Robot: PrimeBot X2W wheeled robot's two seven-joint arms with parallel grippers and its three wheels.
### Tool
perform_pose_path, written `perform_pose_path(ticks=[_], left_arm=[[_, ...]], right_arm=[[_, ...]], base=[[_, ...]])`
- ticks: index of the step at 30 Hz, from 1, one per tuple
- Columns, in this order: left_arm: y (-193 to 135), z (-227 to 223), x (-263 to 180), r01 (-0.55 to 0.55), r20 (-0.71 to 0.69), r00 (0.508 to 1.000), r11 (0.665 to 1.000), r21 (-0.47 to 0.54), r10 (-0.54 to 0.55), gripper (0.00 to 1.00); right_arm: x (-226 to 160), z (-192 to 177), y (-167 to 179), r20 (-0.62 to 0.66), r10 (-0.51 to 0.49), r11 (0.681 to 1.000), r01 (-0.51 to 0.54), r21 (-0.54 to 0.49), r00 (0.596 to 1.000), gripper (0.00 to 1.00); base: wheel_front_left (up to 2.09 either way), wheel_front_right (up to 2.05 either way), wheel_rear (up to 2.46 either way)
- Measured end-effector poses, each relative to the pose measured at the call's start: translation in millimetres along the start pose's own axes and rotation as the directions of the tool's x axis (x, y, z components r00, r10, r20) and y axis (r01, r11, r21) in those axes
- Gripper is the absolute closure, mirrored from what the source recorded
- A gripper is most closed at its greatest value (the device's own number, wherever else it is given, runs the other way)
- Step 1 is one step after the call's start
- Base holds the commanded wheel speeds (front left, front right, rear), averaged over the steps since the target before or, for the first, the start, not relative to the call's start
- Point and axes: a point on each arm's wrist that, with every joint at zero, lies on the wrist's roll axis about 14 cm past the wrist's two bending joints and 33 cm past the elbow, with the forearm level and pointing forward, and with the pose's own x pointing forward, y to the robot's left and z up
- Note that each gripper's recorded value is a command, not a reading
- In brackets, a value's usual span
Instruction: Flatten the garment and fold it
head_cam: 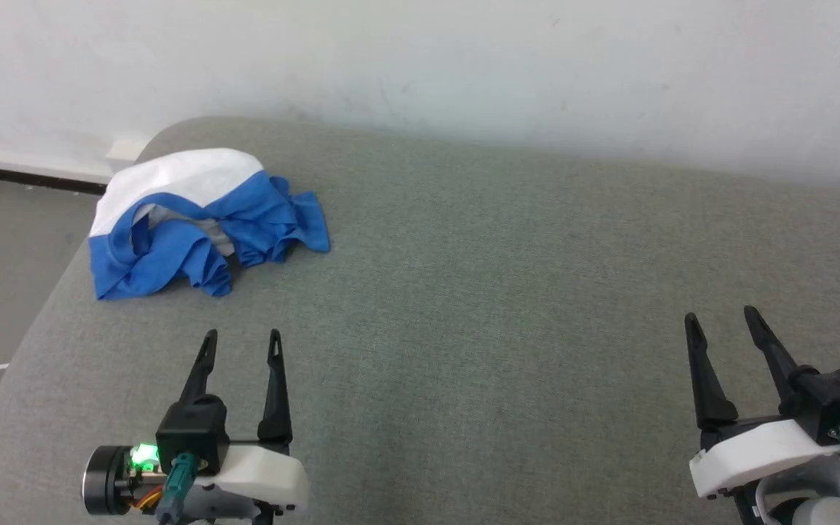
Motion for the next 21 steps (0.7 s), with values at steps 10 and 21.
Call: perform_pose_path(ticks=[10,21], left_arm=[[21,3,-11,-0.078,0.014,0.997,0.997,0.009,0.078,0.00],[45,4,-30,-0.161,0.027,0.987,0.987,0.023,0.161,0.00]], right_arm=[[14,-4,25,0.005,0.080,0.997,-0.080,0.008,0.997,0.00],[26,-8,59,0.013,0.178,0.984,-0.178,0.031,0.984,0.00]], base=[[0.00,0.00,0.00],[0.00,0.00,0.00]])
